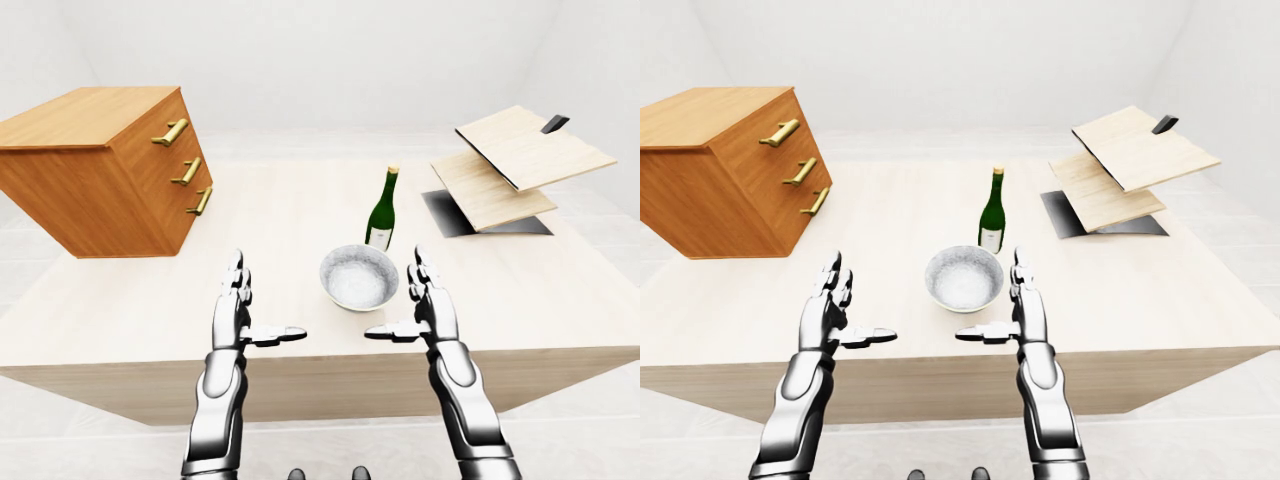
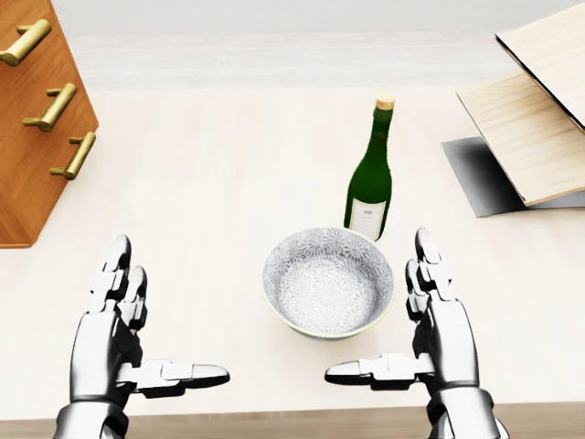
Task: Put the wine bottle on the wine rack.
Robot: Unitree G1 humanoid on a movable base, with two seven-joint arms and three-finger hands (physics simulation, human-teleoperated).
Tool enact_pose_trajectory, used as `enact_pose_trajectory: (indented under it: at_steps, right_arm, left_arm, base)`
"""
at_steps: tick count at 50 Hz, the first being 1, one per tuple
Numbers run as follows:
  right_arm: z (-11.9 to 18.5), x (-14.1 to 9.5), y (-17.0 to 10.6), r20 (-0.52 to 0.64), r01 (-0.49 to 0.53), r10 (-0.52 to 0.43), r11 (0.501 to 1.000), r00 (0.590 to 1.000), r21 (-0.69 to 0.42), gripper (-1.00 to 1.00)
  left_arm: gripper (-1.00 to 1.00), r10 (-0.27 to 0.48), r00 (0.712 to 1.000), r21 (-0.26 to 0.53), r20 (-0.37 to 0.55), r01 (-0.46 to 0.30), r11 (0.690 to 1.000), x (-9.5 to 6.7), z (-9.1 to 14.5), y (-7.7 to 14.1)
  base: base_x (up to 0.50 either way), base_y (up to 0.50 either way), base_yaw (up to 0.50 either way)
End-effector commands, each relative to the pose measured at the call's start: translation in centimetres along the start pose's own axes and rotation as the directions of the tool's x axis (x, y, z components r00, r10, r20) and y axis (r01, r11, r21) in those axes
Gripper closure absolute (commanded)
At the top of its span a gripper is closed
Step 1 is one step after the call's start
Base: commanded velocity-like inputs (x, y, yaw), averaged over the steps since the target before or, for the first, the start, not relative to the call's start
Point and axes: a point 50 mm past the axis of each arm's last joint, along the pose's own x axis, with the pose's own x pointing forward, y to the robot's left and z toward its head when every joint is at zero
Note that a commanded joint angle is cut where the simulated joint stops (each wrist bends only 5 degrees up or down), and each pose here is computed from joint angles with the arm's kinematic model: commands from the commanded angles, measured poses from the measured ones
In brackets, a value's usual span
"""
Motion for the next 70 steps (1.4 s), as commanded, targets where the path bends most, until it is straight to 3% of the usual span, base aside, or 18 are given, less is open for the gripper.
enact_pose_trajectory:
  at_steps: [1, 12, 31, 38, 40, 42, 46, 51, 61, 70]
  right_arm:
    - [0.3, 0.1, -0.6, 0.015, 0.009, -0.009, 1.000, 1.000, 0.003, -1.00]
    - [0.1, -0.3, -0.2, 0.016, -0.001, 0.001, 1.000, 1.000, -0.001, -1.00]
    - [0.8, 0.1, -0.2, 0.033, -0.004, 0.005, 1.000, 0.999, -0.001, -1.00]
    - [2.2, 0.5, -0.3, 0.052, -0.008, 0.009, 1.000, 0.999, -0.013, -1.00]
    - [3.5, 0.6, -0.4, 0.106, -0.008, 0.010, 1.000, 0.994, -0.016, -1.00]
    - [3.7, 0.6, -0.4, 0.117, -0.009, 0.011, 1.000, 0.993, -0.017, -1.00]
    - [5.7, 0.6, -0.6, 0.198, -0.006, 0.010, 1.000, 0.980, -0.021, -1.00]
    - [7.0, 0.5, -0.9, 0.254, 0.007, -0.004, 1.000, 0.967, -0.008, -1.00]
    - [8.3, -0.1, -1.1, 0.310, 0.000, -0.005, 1.000, 0.951, 0.014, -1.00]
    - [8.6, -0.3, -0.9, 0.326, -0.009, 0.003, 1.000, 0.945, 0.016, -1.00]
  left_arm:
    - [-1.00, -0.033, 0.999, 0.052, 0.000, 0.033, 0.998, 0.0, 0.3, 0.3]
    - [-1.00, -0.036, 0.999, 0.032, 0.006, 0.036, 0.999, -0.8, 0.6, 0.5]
    - [-1.00, -0.072, 0.995, 0.072, 0.074, 0.067, 0.995, -1.4, 3.0, 0.0]
    - [-1.00, -0.078, 0.978, 0.084, 0.194, 0.063, 0.994, -1.4, 5.8, 0.0]
    - [-1.00, -0.057, 0.960, 0.047, 0.273, 0.046, 0.998, -1.4, 7.6, 0.3]
    - [-1.00, -0.060, 0.955, 0.050, 0.291, 0.048, 0.998, -1.5, 8.0, 0.4]
    - [-1.00, -0.047, 0.907, 0.059, 0.419, 0.025, 0.998, -2.2, 11.1, 0.5]
    - [-1.00, -0.049, 0.877, 0.064, 0.478, 0.021, 0.998, -2.6, 12.5, 0.5]
    - [-1.00, -0.050, 0.853, 0.064, 0.519, 0.020, 0.998, -3.7, 13.4, 0.4]
    - [-1.00, -0.055, 0.868, 0.053, 0.494, 0.033, 0.998, -3.5, 12.8, 0.3]
  base:
    - [0.00, 0.00, 0.00]
    - [0.00, 0.00, 0.00]
    - [0.00, 0.00, 0.00]
    - [0.00, 0.00, 0.00]
    - [0.00, 0.00, 0.00]
    - [0.00, 0.00, 0.00]
    - [0.00, 0.00, 0.00]
    - [0.00, 0.00, 0.00]
    - [0.00, 0.00, 0.00]
    - [0.00, -0.31, 0.00]
